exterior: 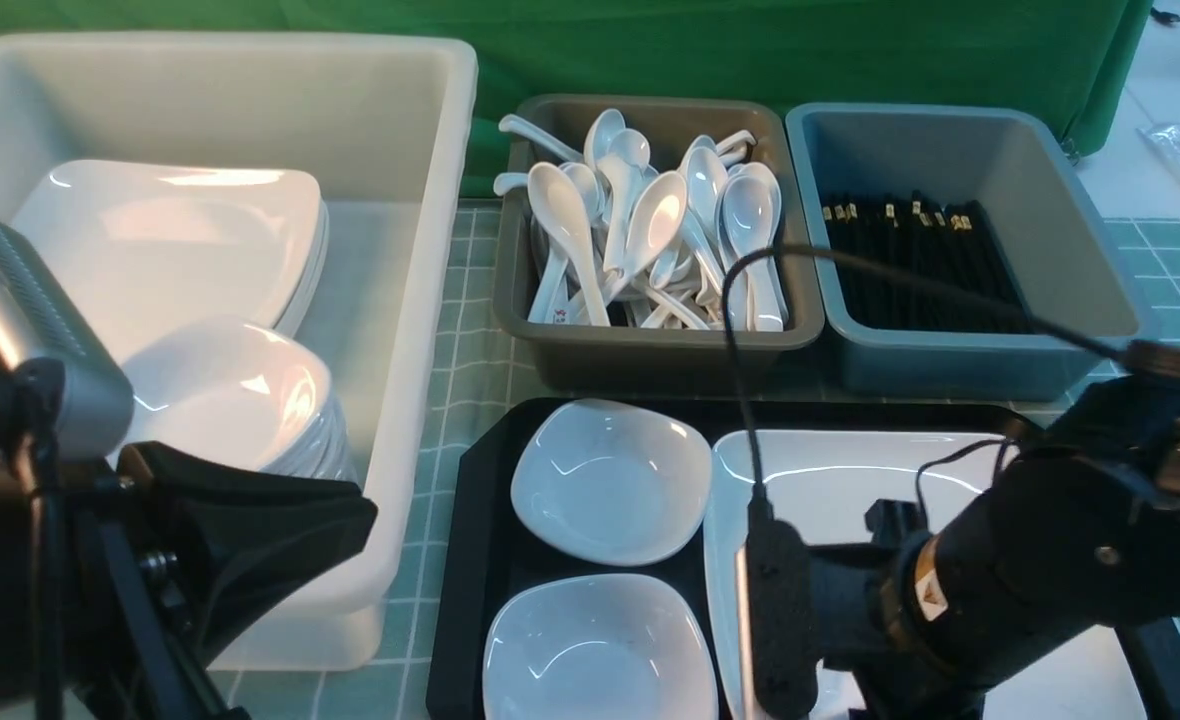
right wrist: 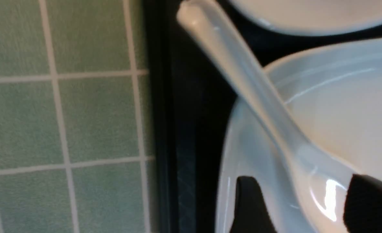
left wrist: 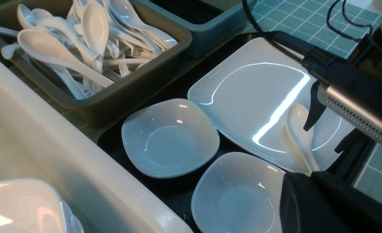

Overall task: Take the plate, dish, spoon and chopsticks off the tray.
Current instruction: Use the right arm to grab a soup spoon from the plate, then use the right arm to put the soup spoon into the small storage box in the middle

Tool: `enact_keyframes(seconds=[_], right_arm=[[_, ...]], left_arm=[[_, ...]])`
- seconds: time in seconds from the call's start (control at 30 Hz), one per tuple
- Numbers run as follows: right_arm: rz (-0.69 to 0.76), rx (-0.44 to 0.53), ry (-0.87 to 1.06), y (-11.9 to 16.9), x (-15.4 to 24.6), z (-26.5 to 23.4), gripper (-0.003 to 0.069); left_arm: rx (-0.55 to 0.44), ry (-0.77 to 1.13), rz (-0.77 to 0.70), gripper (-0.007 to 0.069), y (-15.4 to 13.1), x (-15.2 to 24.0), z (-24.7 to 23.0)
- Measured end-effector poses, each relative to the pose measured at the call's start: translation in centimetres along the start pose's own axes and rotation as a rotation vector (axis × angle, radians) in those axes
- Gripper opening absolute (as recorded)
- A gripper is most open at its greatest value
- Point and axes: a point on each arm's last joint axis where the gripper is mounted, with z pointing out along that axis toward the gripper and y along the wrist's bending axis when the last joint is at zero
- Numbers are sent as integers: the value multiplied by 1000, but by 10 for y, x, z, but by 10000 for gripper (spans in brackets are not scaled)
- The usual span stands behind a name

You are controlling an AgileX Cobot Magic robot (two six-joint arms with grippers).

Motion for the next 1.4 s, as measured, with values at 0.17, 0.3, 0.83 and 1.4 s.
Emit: enact_keyframes(seconds=[0.17, 0.3, 0.83, 1.4], right_arm=[[-42, 6, -1, -5, -4, 17, 421], [-68, 43, -21, -11, -7, 26, 422], [-174, 63, -18, -16, -9, 39, 130], [603, 368, -382, -112, -32, -80, 127]], left_arm=[[1, 1, 9, 17, 0, 0, 0], [1, 0, 8, 17, 0, 0, 0], [3, 0, 23, 17, 0, 0, 0], [-28, -39, 26, 17, 2, -4, 0]])
